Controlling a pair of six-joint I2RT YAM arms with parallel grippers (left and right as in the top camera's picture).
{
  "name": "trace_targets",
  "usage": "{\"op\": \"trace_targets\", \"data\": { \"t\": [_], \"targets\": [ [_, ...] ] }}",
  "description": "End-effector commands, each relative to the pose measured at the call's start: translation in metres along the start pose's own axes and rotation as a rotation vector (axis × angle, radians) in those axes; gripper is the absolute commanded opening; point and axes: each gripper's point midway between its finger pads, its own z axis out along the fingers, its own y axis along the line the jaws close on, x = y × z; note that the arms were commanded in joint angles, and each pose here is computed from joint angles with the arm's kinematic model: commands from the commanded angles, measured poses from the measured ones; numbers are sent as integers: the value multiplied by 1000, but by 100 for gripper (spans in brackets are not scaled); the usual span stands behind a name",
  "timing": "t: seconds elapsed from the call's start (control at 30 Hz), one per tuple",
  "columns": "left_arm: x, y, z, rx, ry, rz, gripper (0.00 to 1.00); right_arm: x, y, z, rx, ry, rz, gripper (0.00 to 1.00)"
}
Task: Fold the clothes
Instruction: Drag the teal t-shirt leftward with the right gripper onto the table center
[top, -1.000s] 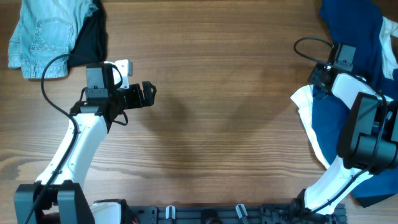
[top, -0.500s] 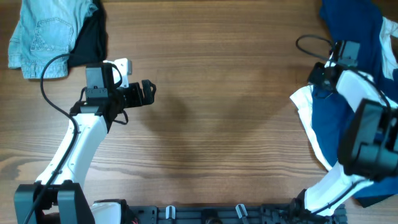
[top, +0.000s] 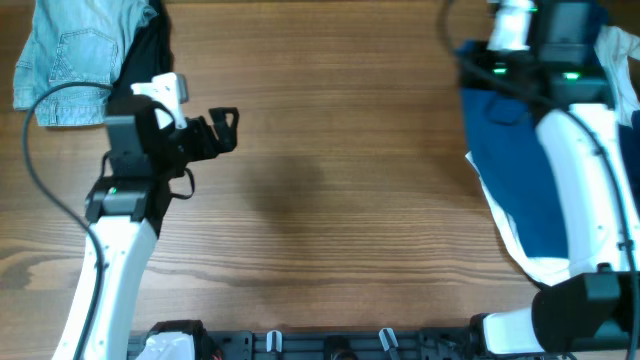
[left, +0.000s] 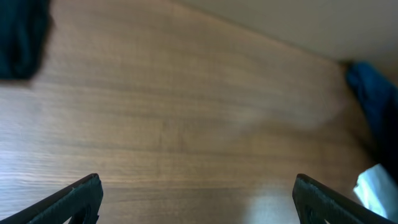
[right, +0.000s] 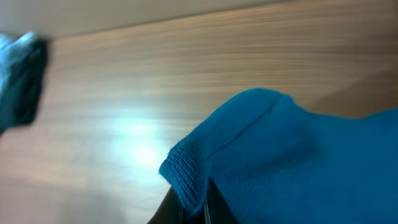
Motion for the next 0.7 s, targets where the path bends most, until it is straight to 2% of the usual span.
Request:
{"op": "trace_targets", "data": {
  "t": [0.0,0.2,0.33,0.5,0.67],
  "targets": [
    [-20,15,-26,-66,-80,-33,98,5,88,1,-169,-1,-106,4],
    [-24,55,-40,-199,-105,-96,100,39,191,12,-322,23,-235,4],
    [-27,80,-48,-254,-121,-142,100,79,254,27,-409,71,-320,4],
    [-29,103,-58,-310,-138,-183,100,142,312,44,-514,185,-387,5],
    [-28,121,-68,-353,-146,-222,100,185,352,35,-623,256,-445,5]
  ]
}}
